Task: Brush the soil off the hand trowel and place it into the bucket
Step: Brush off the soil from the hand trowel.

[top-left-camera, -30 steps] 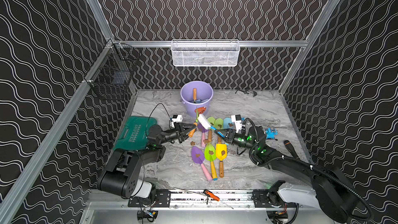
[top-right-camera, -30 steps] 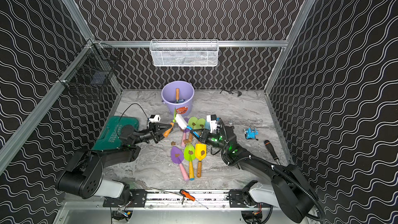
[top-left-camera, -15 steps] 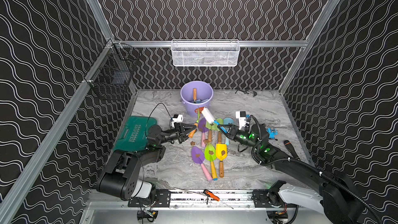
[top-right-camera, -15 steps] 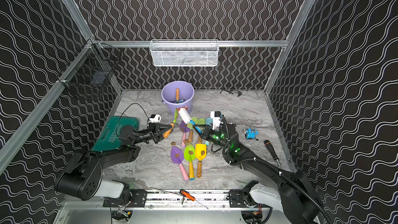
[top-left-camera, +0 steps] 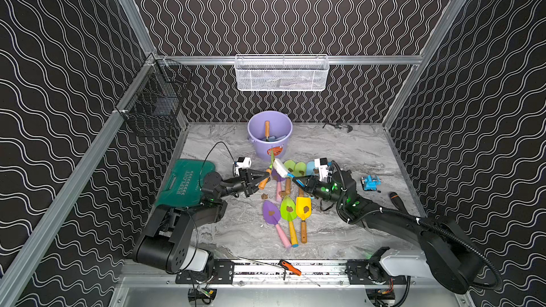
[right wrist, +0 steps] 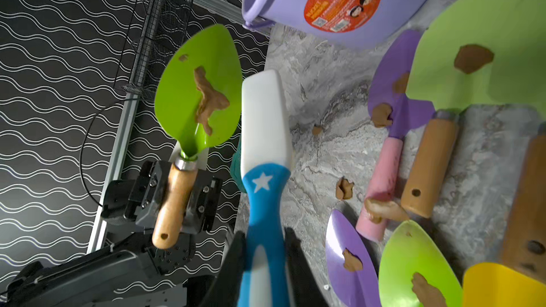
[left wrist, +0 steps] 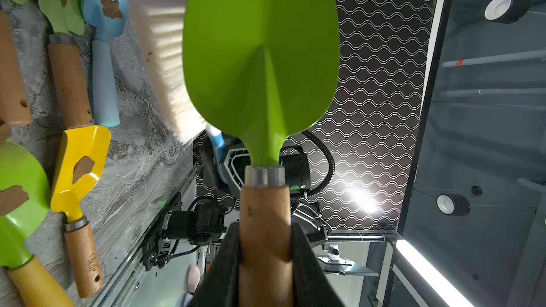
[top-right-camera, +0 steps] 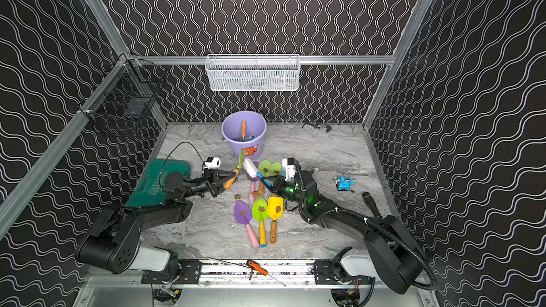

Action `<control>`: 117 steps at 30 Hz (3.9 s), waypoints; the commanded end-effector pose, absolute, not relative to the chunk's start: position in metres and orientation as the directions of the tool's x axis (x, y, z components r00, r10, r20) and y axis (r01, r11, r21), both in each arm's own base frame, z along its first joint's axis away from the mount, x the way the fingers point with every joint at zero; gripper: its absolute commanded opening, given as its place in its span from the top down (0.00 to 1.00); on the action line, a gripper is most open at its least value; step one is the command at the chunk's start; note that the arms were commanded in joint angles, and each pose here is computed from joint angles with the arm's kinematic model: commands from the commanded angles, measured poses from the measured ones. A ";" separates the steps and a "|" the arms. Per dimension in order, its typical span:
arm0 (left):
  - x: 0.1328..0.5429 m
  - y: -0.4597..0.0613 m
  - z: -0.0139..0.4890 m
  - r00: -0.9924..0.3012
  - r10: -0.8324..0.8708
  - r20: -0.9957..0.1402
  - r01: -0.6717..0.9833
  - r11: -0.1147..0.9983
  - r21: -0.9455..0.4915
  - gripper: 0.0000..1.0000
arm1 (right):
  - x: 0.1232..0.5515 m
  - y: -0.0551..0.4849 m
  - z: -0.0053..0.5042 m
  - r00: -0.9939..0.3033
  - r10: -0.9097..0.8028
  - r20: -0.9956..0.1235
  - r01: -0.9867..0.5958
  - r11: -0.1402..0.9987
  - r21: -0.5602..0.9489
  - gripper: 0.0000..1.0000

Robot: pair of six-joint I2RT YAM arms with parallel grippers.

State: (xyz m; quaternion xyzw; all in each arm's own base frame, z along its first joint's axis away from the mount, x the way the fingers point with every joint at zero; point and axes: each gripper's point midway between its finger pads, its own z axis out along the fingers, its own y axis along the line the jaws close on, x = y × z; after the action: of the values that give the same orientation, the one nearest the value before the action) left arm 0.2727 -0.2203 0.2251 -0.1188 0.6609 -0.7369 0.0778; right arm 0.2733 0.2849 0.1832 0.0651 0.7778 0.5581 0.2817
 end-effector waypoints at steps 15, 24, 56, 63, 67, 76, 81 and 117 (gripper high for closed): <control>0.268 -0.221 0.239 -0.965 -0.261 -0.036 0.053 -0.057 -0.997 1.00 | 0.267 0.298 0.212 -0.821 0.395 -0.412 -0.290 0.334 0.897 1.00; 0.263 -0.221 0.234 -0.966 -0.252 -0.054 0.056 -0.002 -0.998 1.00 | 0.264 0.280 0.207 -0.800 0.424 -0.425 -0.272 0.376 0.886 1.00; 0.269 -0.223 0.237 -0.967 -0.245 -0.063 0.070 -0.019 -0.997 1.00 | 0.278 0.293 0.250 -0.766 0.455 -0.455 -0.351 0.297 0.888 1.00; 0.269 -0.223 0.235 -0.965 -0.235 -0.114 0.099 0.071 -0.993 1.00 | 0.268 0.282 0.217 -0.787 0.461 -0.410 -0.284 0.319 0.904 1.00; 0.260 -0.204 0.202 -0.960 -0.156 -0.231 0.123 0.505 -0.854 1.00 | 0.269 0.255 0.225 -0.711 0.474 -0.520 -0.301 0.463 0.834 1.00; 0.250 -0.155 0.183 -0.888 0.305 -0.345 0.358 0.928 -0.101 1.00 | 0.268 0.257 0.290 -0.595 0.305 -0.744 -0.447 0.643 0.622 1.00; 0.245 -0.161 0.190 -0.866 0.341 -0.366 0.396 0.914 -0.084 1.00 | 0.252 0.289 0.299 -0.582 0.182 -0.793 -0.529 0.655 0.539 1.00; 0.277 -0.177 0.204 -0.835 0.342 -0.430 0.394 0.918 -0.036 1.00 | 0.313 0.252 0.243 -0.605 0.173 -0.777 -0.349 0.820 0.454 1.00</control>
State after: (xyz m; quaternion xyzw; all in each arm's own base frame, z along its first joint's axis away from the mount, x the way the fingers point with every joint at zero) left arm 0.2575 -0.1760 0.1885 0.1974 0.9626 -0.0719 0.1712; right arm 0.3105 0.2651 0.2253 -0.0662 0.8558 0.3066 0.4113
